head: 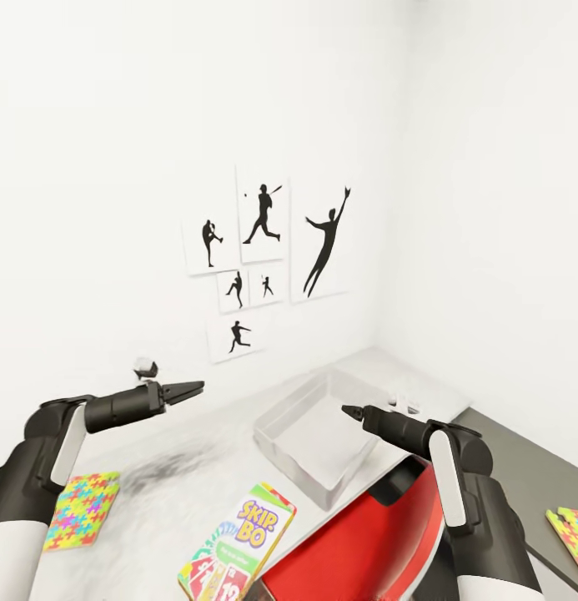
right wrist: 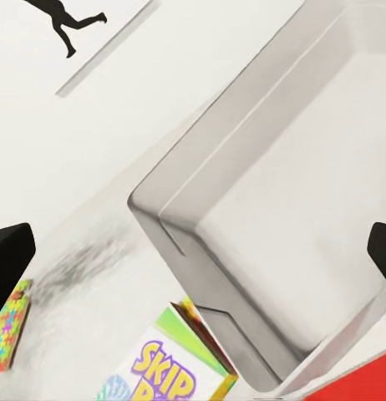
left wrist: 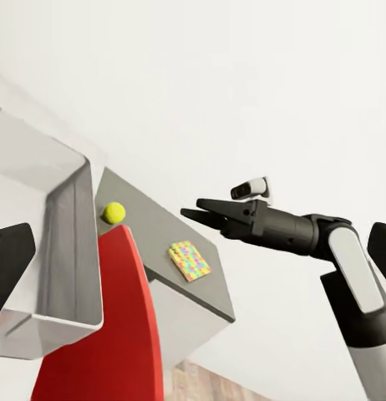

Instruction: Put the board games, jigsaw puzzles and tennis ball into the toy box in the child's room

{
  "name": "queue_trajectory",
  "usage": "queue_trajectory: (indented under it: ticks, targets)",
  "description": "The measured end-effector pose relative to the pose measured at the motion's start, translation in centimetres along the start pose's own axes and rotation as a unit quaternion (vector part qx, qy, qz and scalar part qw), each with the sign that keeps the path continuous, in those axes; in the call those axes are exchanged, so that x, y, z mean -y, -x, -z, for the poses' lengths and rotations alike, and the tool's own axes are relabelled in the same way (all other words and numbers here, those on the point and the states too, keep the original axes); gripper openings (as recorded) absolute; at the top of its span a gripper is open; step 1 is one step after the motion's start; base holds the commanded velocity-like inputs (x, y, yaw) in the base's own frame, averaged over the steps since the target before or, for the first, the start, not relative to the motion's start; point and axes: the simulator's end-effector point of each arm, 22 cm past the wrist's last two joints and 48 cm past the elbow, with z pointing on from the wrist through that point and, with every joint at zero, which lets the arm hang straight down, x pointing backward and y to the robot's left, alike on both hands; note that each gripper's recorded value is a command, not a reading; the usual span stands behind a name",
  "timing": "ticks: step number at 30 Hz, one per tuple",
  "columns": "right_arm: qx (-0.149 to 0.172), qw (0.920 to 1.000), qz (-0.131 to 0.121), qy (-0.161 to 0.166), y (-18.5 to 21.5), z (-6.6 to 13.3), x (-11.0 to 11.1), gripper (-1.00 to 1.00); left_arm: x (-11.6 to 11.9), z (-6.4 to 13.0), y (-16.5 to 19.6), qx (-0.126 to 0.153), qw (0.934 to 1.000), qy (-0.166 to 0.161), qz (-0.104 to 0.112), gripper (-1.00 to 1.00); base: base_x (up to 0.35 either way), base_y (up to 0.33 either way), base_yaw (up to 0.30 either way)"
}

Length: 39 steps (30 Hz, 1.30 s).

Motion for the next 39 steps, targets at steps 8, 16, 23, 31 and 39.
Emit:
queue_trajectory:
  ticks: [8, 16, 23, 31, 39]
  targets:
    - [0.002, 1.0000, 0.001, 0.002, 0.1, 0.1, -0.2, 1.00, 0.5, 0.4, 0.4, 0.006, 1.0000, -0.004, -0.005, 1.00, -0.018, 0.007, 0.000]
    - [0.004, 1.0000, 0.002, 0.004, 0.3, 0.3, -0.5, 1.00, 0.9, 0.5, 0.6, 0.007, 0.9999, -0.006, -0.011, 1.00, -0.022, 0.001, 0.000]
    - [0.009, 0.9999, 0.004, 0.005, 0.7, 0.6, -0.7, 1.00, 1.4, 0.5, 0.8, 0.008, 0.9998, -0.009, -0.016, 1.00, -0.215, 0.000, 0.000]
    - [0.014, 0.9999, 0.006, 0.006, 1.0, 0.9, -1.0, 1.00, 1.8, 0.7, 1.0, 0.010, 0.9997, -0.009, -0.019, 1.00, -0.110, 0.000, 0.000]
    - [0.042, 0.9990, 0.016, 0.004, 2.1, 1.0, -0.9, 1.00, 2.3, 0.5, 1.1, 0.011, 0.9995, -0.012, -0.026, 1.00, -0.009, 0.000, 0.000]
